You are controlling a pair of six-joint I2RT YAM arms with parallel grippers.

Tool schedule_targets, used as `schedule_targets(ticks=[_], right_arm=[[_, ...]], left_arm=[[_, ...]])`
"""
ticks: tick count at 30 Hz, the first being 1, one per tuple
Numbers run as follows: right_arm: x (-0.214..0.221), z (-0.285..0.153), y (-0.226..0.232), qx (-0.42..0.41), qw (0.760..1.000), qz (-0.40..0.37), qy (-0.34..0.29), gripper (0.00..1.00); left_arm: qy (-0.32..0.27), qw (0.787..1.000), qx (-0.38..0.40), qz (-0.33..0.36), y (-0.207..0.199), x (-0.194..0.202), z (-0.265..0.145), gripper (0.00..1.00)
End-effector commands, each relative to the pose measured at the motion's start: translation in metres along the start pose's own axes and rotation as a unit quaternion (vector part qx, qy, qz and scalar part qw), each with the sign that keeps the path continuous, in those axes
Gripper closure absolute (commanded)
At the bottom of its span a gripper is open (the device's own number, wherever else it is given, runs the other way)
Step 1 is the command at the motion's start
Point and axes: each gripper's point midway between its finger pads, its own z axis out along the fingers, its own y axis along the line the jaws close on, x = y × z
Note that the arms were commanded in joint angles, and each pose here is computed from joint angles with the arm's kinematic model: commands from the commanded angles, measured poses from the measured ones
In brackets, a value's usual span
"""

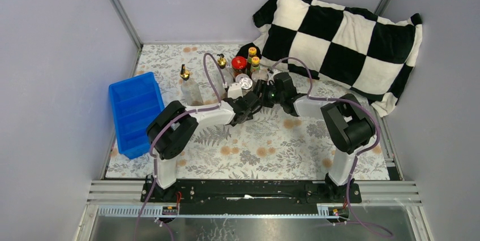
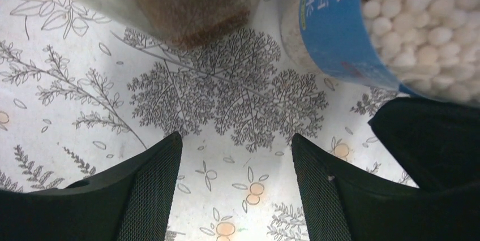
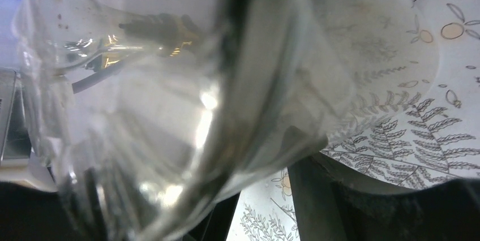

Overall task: Organize the condiment bottles
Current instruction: Move the bottle to the center of the board.

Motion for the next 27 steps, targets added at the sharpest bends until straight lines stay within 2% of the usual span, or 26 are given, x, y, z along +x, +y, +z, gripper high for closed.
schedule_targets(ticks=[1,14,27], right_arm=[[-0.009,0.007,0.006,-0.017,1.0,0.0,0.004,0.35],[-0.014,0.013,0.004,-0.028,1.0,0.005,0.009,0.35],[-0.007,-0.004,0.01,-0.037,0.999,0.014,0.007,0.35]], left_arm=[[-0.004,1.0,0.019,-0.012,-0.017,-0.01,0.016,0.24],[0.004,1.0,0.015,-0.011,-0.02,-0.013,0.022,0.25],[0.008,1.0,0.024,0.002,-0.03,0.011,-0.007,0.25]])
